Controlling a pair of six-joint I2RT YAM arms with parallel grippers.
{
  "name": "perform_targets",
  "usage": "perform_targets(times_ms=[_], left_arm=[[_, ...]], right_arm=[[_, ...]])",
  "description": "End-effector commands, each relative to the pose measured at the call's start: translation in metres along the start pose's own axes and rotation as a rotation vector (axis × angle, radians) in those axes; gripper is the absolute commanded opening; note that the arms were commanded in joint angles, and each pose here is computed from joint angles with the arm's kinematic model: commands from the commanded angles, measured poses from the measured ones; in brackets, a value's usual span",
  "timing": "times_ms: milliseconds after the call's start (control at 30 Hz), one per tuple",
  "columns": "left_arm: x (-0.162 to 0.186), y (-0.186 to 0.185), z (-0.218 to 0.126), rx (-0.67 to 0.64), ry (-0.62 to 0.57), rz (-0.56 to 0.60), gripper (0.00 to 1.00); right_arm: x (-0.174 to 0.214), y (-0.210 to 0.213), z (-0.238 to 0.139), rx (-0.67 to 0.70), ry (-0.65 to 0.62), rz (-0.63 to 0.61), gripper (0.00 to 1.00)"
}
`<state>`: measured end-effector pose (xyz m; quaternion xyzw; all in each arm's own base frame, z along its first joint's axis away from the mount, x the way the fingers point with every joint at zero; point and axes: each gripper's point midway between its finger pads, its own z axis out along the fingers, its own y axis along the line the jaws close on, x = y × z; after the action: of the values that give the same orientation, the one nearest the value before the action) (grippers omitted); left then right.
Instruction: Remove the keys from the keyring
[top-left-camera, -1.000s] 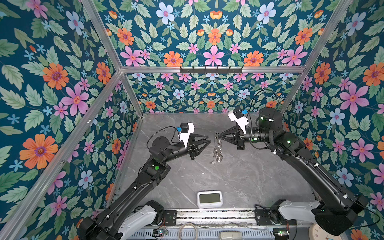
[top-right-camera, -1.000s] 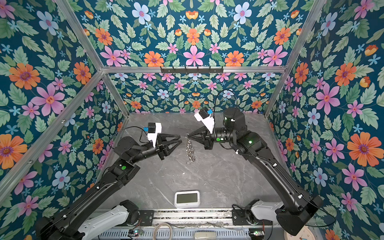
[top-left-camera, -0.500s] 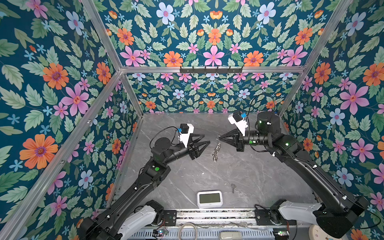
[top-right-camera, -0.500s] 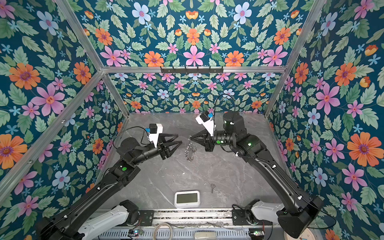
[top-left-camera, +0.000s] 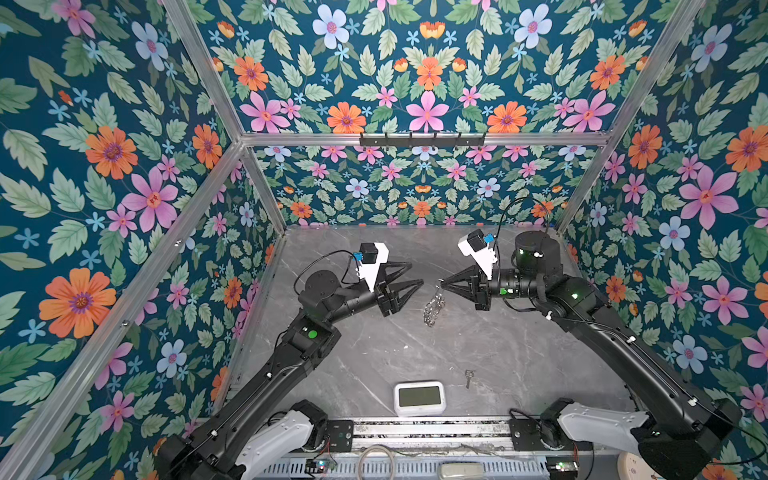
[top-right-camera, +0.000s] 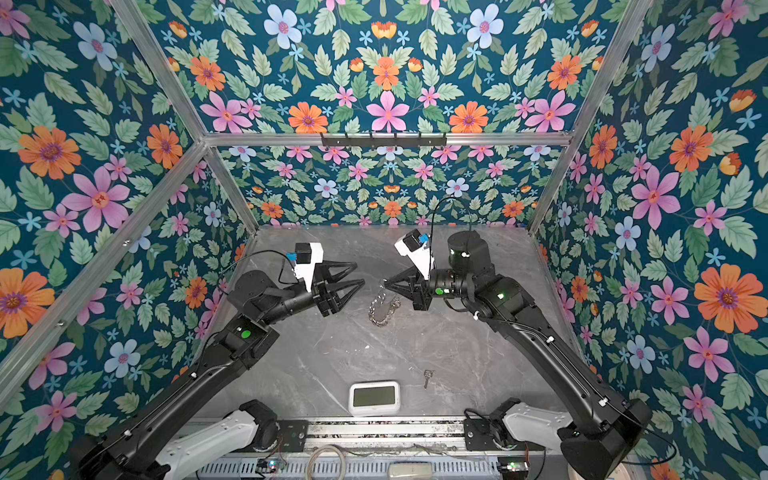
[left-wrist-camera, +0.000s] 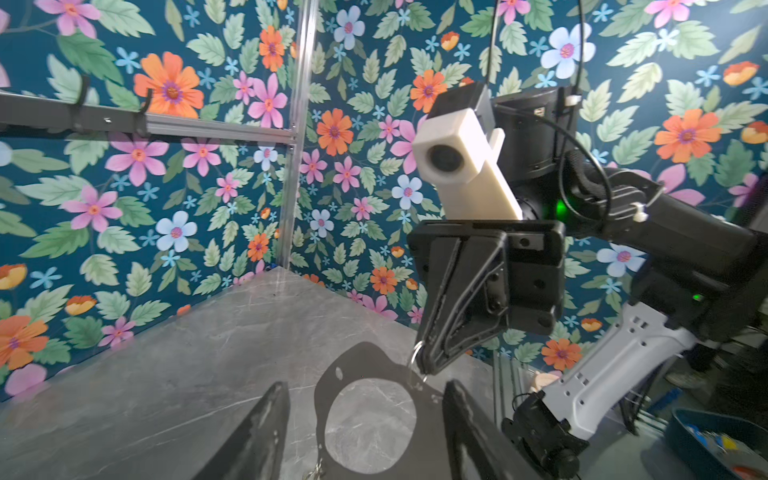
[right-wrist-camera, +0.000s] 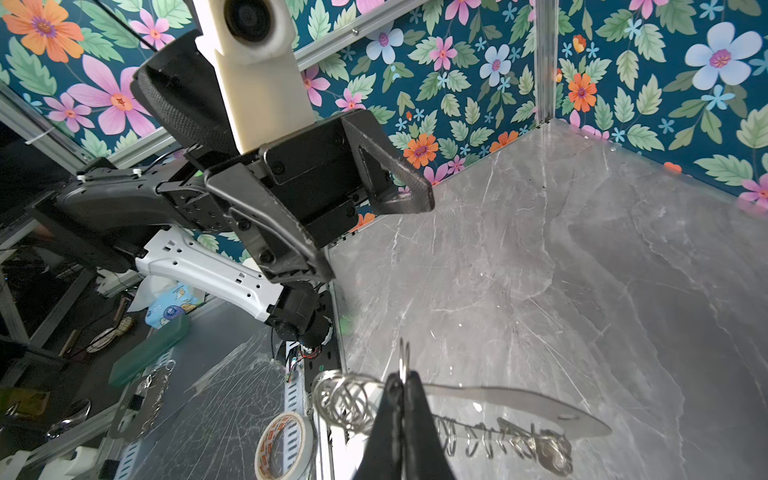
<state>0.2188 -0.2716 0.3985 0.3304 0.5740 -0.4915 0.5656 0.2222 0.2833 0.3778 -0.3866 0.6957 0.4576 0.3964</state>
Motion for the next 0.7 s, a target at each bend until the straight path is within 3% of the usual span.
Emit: perform_targets(times_ms=[0, 333, 367, 400, 467, 667], left_arm=[[-0.004, -0.012, 0.003, 0.081, 0.006, 0.028, 0.6], [0.008, -0.013, -0.005, 0.062, 0.02, -0.009, 0.63], [0.009, -0.012, -0.007, 0.052, 0.02, -0.015, 0.66], [0.01, -0.012, -0.008, 0.049, 0.02, -0.018, 0.83], [0.014, -0.011, -0.008, 0.042, 0.024, -0.025, 1.0], [0.016, -0.003, -0.003, 0.021, 0.033, -0.029, 0.99]], right_arm=[[-0.017, 0.008, -0.003, -0.028, -0.065, -0.038, 0.0], [-0.05, -0.01, -0.007, 0.119, -0.16, 0.013, 0.0], [-0.051, -0.01, -0.006, 0.129, -0.164, 0.009, 0.0], [-0.054, -0.01, -0.005, 0.135, -0.17, 0.005, 0.0], [-0.058, -0.008, -0.003, 0.139, -0.176, -0.003, 0.0], [-0.068, -0.004, 0.007, 0.127, -0.174, -0.021, 0.0]])
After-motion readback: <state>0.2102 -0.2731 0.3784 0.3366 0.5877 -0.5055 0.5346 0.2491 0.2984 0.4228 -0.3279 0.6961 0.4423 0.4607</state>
